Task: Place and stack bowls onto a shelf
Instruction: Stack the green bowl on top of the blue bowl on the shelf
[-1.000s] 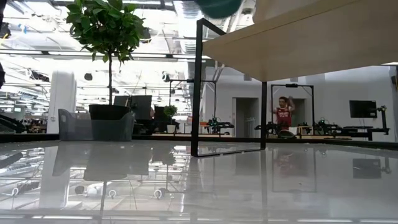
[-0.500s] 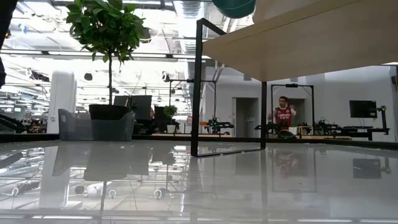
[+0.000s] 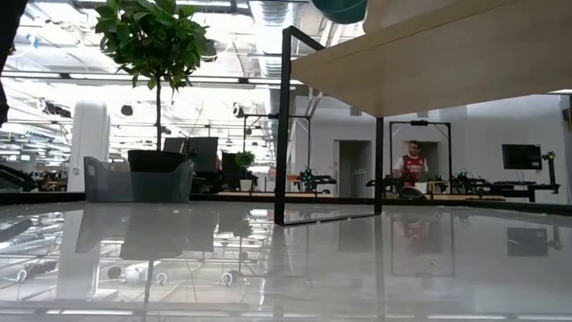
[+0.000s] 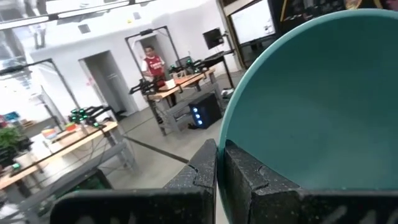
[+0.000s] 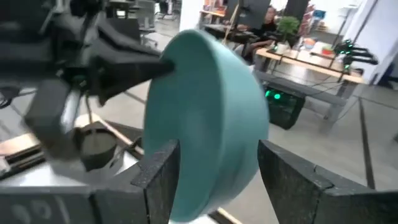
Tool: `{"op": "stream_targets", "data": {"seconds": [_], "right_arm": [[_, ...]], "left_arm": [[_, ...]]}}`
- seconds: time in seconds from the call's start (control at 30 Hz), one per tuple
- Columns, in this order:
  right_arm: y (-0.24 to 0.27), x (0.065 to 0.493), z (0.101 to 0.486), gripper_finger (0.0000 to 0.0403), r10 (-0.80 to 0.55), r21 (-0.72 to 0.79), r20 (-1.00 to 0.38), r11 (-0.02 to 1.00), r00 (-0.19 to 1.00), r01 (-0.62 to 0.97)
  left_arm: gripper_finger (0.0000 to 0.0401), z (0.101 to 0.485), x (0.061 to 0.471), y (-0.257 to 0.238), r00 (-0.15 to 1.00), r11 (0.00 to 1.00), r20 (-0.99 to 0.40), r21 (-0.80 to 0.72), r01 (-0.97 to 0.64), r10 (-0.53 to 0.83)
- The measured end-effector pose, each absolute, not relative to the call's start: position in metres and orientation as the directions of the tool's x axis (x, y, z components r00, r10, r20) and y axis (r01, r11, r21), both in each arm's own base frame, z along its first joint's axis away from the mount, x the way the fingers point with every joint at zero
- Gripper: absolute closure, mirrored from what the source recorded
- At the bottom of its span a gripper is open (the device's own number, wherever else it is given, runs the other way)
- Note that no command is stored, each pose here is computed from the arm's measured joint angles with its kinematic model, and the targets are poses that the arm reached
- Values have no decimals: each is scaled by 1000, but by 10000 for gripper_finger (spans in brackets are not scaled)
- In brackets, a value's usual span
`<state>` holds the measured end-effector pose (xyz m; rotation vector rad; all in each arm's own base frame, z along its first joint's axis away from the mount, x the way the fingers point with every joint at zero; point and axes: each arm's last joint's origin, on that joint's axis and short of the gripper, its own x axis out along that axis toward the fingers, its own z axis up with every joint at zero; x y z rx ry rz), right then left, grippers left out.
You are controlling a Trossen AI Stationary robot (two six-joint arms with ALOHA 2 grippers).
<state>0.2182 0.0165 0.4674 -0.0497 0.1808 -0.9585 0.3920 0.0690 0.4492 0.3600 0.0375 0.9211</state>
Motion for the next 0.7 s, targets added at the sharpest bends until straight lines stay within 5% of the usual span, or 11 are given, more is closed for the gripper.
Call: {"op": "stream_targets", "data": {"seconds": [0.27, 0.53, 0.7], "right_arm": [[0, 230, 462, 201, -862, -127, -137, 504, 488, 854], [-12, 232, 460, 376, -910, -136, -126, 409, 394, 902], [-15, 230, 460, 379, -898, -118, -141, 433, 416, 894]], "left_arm": [[401, 450, 392, 68, 621, 558, 126, 330, -762, 773], [400, 453, 392, 66, 672, 606, 144, 327, -725, 726], [372, 454, 393, 65, 728, 660, 155, 331, -675, 668]]}}
